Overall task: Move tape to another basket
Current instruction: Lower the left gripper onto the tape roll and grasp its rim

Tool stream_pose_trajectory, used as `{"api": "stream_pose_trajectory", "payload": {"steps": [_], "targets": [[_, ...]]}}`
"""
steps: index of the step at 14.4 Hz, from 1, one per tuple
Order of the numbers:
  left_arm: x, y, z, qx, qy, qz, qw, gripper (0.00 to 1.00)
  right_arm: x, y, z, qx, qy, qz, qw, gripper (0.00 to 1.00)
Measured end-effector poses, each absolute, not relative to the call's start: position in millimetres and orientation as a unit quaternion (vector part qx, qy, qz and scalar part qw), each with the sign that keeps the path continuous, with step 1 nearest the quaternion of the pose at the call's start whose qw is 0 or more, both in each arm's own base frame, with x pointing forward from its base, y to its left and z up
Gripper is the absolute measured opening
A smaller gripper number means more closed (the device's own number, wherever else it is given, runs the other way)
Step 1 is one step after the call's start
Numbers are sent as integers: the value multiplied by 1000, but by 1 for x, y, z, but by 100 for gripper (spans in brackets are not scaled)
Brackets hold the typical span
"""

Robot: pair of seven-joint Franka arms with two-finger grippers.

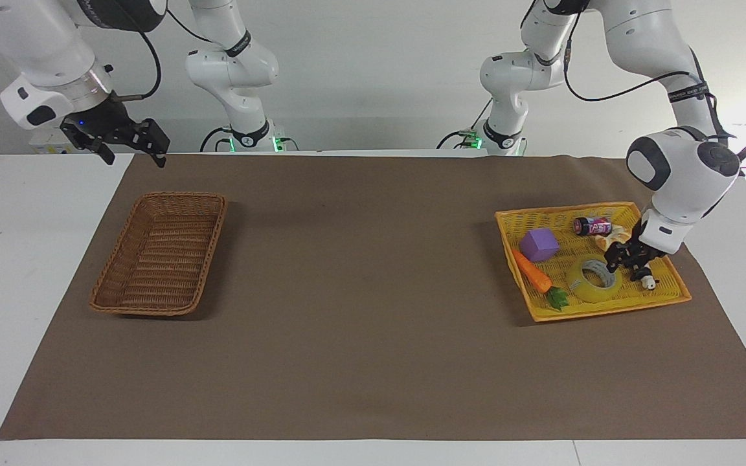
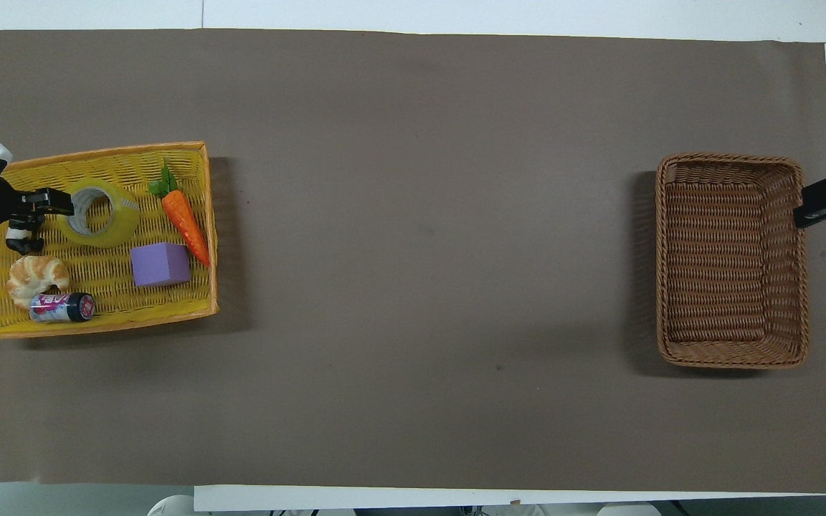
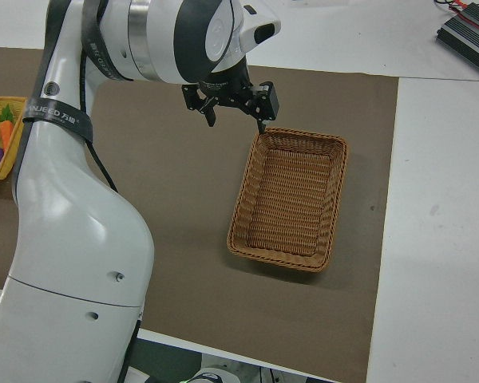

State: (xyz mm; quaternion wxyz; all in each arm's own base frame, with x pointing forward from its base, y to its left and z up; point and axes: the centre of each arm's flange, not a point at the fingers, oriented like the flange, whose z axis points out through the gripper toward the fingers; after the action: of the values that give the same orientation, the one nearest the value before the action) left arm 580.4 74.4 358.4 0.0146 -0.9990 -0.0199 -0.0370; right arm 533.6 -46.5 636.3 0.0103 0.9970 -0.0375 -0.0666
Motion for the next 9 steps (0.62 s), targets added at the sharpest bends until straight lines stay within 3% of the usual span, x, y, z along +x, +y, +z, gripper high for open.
{"api": "stream_pose_trajectory", "payload": {"steps": [4,6,7,9], "targets": [[582,71,342,-999,-19,-29,15,76,534,-47,636,997,-38,-67,10,100],[581,69,329,-1000,-17,-18,14,70,534,-47,636,997,-38,-67,10,100],[580,69,324,-1000,-17,-13,14,63,534,-47,636,997,-38,-67,10,100],[575,67,311,-1000,-16,0,13,36,534,-47,636,997,-38,-67,10,100]]}}
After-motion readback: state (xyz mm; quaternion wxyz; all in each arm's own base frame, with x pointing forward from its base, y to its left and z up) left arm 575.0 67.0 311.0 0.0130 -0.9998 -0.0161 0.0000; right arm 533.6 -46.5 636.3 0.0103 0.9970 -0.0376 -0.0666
